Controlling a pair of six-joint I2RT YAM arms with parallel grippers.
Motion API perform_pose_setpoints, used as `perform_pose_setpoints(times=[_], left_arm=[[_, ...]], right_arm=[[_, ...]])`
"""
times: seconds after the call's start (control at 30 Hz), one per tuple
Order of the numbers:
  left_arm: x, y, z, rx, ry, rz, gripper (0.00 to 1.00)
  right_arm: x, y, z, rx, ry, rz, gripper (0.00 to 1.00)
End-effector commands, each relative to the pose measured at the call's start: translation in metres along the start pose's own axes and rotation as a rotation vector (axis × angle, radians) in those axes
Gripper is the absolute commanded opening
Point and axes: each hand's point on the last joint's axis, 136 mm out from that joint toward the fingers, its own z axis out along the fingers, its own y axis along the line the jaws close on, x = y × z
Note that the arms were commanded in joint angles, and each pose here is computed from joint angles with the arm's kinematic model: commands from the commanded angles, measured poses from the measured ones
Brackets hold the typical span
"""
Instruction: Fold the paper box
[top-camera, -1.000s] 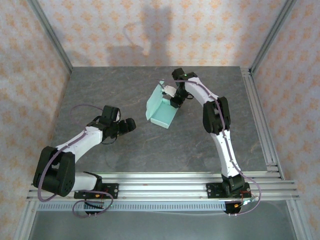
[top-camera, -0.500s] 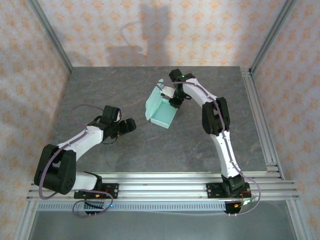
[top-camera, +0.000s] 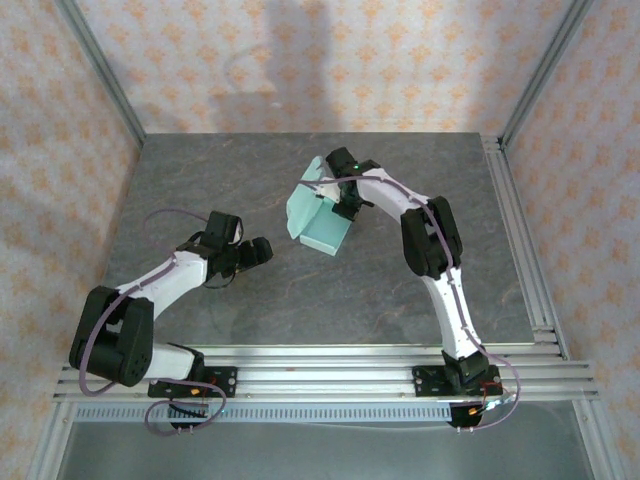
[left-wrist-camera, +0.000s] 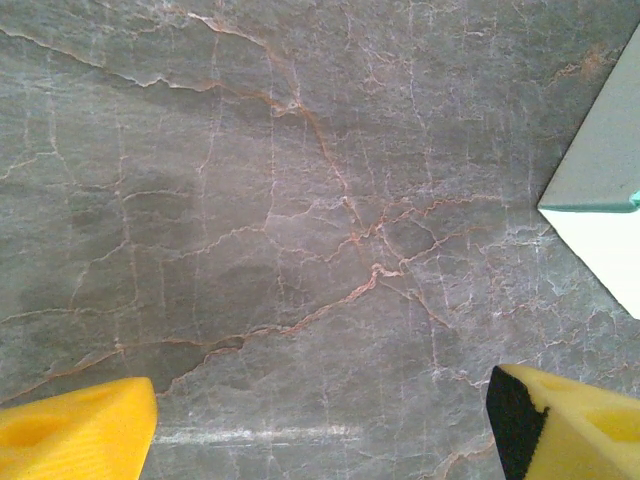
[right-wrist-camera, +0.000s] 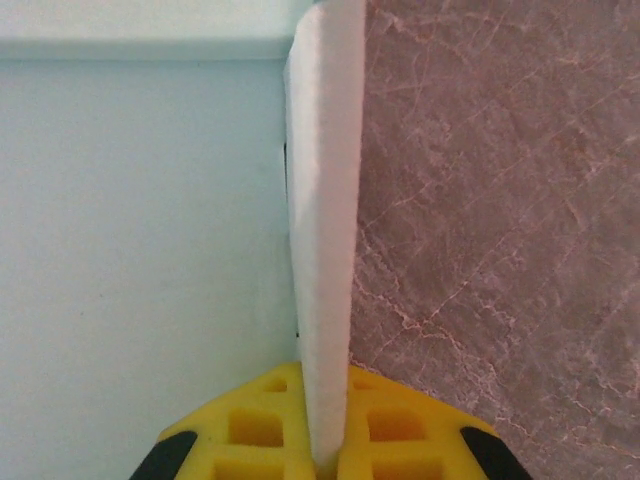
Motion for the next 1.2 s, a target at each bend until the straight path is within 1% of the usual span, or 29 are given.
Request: perform_pose_setpoints(times=[0.0, 0.1, 0.2, 0.27, 0.33, 0.4, 0.43, 0.53, 0.57, 0.77, 0.9, 0.97, 1.07, 1.1, 1.17], left_arm=[[-0.001, -0.004, -0.001, 0.011, -0.009, 0.018, 0.87], [-0.002, -0.005, -0.004, 0.011, -0.017, 0.021, 0.87], [-0.003, -0.005, -0.008, 0.007, -0.025, 0.026, 0.87], [-0.003, -0.004, -0.01, 0.004, -0.028, 0.027, 0.87], [-0.003, -0.004, -0.011, 0.004, -0.029, 0.03, 0.87], [-0.002, -0.003, -0.011, 0.0, -0.026, 0.03, 0.87], [-0.002, -0.003, -0.011, -0.001, -0.027, 0.029, 0.87], [-0.003, -0.003, -0.011, 0.003, -0.03, 0.029, 0.87], [-0.003, -0.003, -0.011, 0.004, -0.031, 0.03, 0.87], [-0.005, -0.005, -0.011, 0.014, -0.039, 0.032, 0.87], [-0.006, -0.007, -0.011, 0.019, -0.042, 0.033, 0.87], [-0.006, -0.008, -0.011, 0.025, -0.043, 0.034, 0.87], [-0.007, -0.009, -0.01, 0.031, -0.045, 0.033, 0.87], [-0.007, -0.01, -0.011, 0.034, -0.045, 0.034, 0.87], [-0.007, -0.01, -0.01, 0.036, -0.047, 0.031, 0.87]], right_arm=[[0.039, 0.022, 0.044, -0.014, 0.137, 0.016, 0.02], [0.027, 0.019, 0.028, -0.028, 0.077, 0.054, 0.1], [0.019, 0.012, 0.014, -0.01, 0.036, 0.09, 0.14], [0.015, 0.008, 0.005, 0.0, 0.005, 0.117, 0.26], [0.012, 0.006, -0.002, 0.003, -0.027, 0.14, 0.32], [0.01, 0.006, -0.008, 0.004, -0.051, 0.16, 0.34], [0.01, 0.005, -0.012, 0.008, -0.061, 0.173, 0.38], [0.01, 0.003, -0.019, 0.016, -0.085, 0.205, 0.4], [0.011, 0.002, -0.022, 0.015, -0.098, 0.219, 0.43], [0.009, 0.002, -0.043, -0.043, -0.208, 0.338, 0.62], [0.003, 0.004, -0.064, -0.098, -0.324, 0.416, 0.75], [0.004, 0.001, -0.072, -0.109, -0.364, 0.454, 0.77], [0.006, -0.008, -0.084, -0.129, -0.441, 0.555, 0.78], [0.008, -0.016, -0.086, -0.123, -0.467, 0.61, 0.78], [0.016, -0.033, -0.085, -0.103, -0.477, 0.713, 0.76]])
